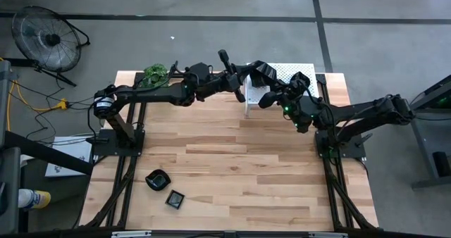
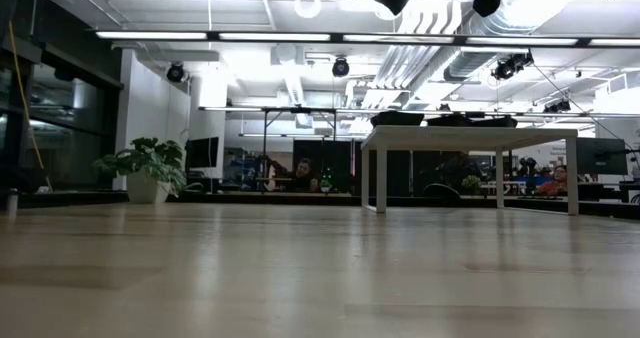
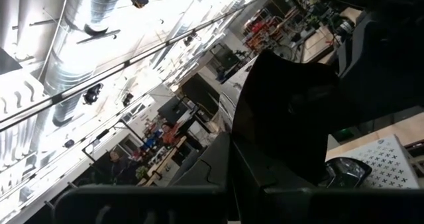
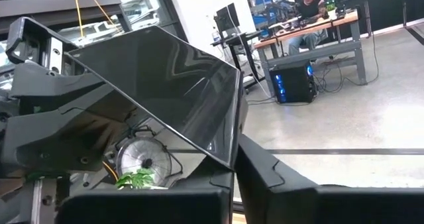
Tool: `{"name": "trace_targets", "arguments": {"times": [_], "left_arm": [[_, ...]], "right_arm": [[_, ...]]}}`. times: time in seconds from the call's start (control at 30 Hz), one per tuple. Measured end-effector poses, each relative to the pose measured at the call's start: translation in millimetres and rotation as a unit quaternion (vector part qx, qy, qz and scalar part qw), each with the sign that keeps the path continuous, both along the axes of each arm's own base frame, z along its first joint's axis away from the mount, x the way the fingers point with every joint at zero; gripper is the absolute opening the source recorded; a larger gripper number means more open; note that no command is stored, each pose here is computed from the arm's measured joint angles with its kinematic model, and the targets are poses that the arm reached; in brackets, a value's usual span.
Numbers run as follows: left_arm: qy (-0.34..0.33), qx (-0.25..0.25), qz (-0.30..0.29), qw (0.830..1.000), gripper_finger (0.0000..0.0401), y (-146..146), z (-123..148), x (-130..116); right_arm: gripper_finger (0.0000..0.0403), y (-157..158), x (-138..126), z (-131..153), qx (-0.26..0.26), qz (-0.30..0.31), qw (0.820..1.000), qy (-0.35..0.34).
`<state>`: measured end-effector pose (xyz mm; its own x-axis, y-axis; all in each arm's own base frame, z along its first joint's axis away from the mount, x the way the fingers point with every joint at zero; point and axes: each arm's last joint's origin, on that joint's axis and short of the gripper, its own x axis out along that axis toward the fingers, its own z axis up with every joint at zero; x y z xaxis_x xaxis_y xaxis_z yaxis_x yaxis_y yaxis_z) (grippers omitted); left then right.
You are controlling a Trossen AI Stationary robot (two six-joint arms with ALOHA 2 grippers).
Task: Pick & Place Mini shaped plates
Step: Stack the distorted square plate on top of the distorted square plate on the shelf
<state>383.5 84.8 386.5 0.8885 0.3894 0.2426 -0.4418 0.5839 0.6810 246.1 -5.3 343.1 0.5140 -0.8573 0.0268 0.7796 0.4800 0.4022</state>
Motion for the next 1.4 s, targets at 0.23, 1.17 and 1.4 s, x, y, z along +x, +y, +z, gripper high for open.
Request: {"name": "trace_targets", "arguments": {"times": [0.23,1.17,1.4], "left_arm": [[0.002,0.003,-0.014,1.000,0.0000,-0.7,0.1,0.3],[0.029,-0.003,0.013,1.000,0.0120,0.6,-5.1,1.1],[0.035,-0.004,0.013,0.999,0.0140,0.7,-6.6,1.4]], "right_arm": [[0.0003,0.2,0.1,0.0,0.000,0.003,1.000,0.000],[0.0000,0.3,0.2,0.7,0.002,0.003,1.000,-0.008],[0.0000,0.2,-0.1,0.5,0.002,-0.002,1.000,-0.006]]}}
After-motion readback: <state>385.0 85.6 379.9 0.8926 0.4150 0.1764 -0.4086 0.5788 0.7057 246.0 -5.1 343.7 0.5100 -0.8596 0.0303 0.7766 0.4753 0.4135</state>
